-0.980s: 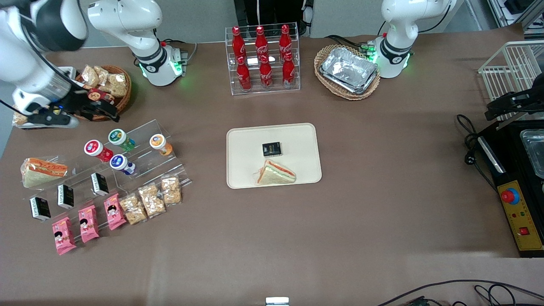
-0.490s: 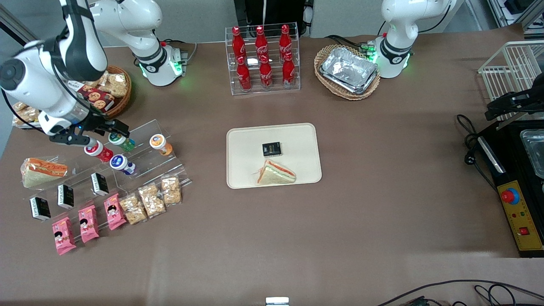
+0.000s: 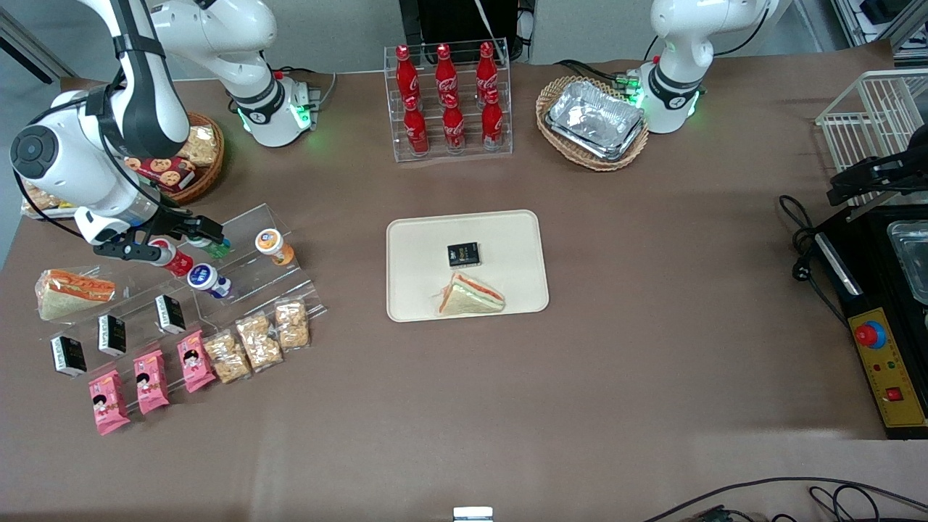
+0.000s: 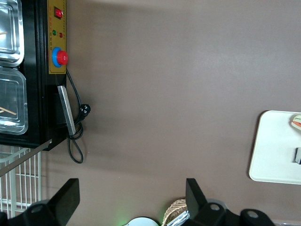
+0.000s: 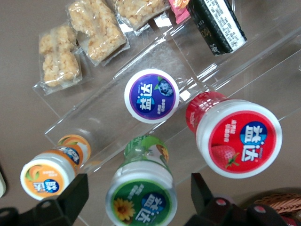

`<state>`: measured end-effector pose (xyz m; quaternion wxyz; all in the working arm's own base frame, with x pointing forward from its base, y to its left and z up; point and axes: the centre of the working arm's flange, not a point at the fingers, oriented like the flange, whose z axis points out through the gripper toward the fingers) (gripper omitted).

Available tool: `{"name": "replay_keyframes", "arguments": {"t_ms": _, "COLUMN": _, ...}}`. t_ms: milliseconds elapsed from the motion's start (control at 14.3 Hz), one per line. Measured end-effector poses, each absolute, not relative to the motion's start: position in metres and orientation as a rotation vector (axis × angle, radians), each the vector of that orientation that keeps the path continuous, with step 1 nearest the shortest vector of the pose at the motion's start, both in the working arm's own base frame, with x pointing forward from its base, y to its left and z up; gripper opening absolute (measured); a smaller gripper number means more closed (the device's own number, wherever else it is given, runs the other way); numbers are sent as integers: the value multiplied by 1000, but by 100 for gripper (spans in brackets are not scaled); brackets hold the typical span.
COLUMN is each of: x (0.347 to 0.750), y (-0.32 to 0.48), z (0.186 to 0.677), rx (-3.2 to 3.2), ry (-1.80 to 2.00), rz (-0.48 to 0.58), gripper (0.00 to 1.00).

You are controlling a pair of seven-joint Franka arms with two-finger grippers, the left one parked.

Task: Place green gum on tray
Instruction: 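Close the right gripper on the green-labelled cup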

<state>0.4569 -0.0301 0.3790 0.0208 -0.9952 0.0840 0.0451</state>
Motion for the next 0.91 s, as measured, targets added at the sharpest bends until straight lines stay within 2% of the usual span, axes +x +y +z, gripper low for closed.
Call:
{"name": "replay_keyframes", "arguments": {"t_ms": 140, "x": 458, "y": -30, "z": 376, "rx": -3089, "ry": 244, "rz": 140, "gripper": 93}}
{"name": "replay_keyframes", "arguments": {"t_ms": 350, "x": 460, "y": -31, "z": 373, "rx": -3094, "ry": 198, "rz": 130, "gripper": 62}}
{"name": "replay_keyframes", "arguments": {"t_ms": 420, "x": 460, "y": -32, "z": 373, "rx": -3094, "ry": 185, "rz": 128, "gripper": 57}}
{"name": "replay_keyframes", "arguments": {"t_ms": 700, "x": 463, "y": -32, "z": 378, "rx": -3095, "ry": 153, "rz": 124, "gripper": 57}}
{"name": "replay_keyframes", "arguments": {"t_ms": 910, "x": 474, "y": -33, "z": 416, "rx": -3090, "ry": 145, "rz": 182, "gripper": 57}}
